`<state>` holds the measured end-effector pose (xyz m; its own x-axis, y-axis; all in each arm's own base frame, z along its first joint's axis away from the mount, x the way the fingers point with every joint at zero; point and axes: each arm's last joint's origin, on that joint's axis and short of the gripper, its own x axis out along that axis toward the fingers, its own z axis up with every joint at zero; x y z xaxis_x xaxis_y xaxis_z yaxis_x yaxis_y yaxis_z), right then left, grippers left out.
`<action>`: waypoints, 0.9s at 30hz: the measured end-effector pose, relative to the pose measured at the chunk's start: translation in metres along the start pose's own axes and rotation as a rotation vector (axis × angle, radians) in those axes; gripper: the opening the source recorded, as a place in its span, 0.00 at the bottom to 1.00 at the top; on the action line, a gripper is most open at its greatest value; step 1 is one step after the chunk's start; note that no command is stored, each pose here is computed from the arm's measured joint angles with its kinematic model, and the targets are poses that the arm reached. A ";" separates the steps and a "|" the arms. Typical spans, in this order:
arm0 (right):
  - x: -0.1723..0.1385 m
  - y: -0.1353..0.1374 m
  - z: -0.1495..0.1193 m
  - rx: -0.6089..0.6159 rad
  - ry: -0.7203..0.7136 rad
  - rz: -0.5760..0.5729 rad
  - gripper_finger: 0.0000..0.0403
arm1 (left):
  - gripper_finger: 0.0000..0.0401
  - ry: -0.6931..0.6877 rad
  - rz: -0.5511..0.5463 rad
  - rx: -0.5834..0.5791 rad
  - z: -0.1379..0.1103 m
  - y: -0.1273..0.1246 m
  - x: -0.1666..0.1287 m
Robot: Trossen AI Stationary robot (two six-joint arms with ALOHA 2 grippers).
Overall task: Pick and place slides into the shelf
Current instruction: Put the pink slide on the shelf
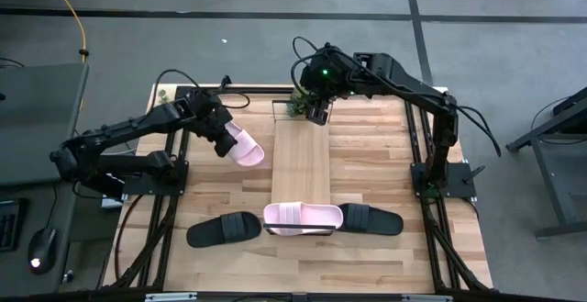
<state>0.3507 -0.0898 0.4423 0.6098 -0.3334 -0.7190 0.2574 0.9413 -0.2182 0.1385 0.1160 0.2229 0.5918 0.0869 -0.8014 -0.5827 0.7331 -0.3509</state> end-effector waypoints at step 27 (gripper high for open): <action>-0.001 -0.021 0.019 0.179 -0.262 0.465 0.31 | 0.00 -0.038 -0.070 0.532 0.016 -0.105 -0.111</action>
<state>0.3586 -0.1104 0.4599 0.8497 0.0912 -0.5194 0.0263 0.9764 0.2145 0.1434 0.0405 0.3564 0.6449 0.0427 -0.7631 -0.1842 0.9777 -0.1010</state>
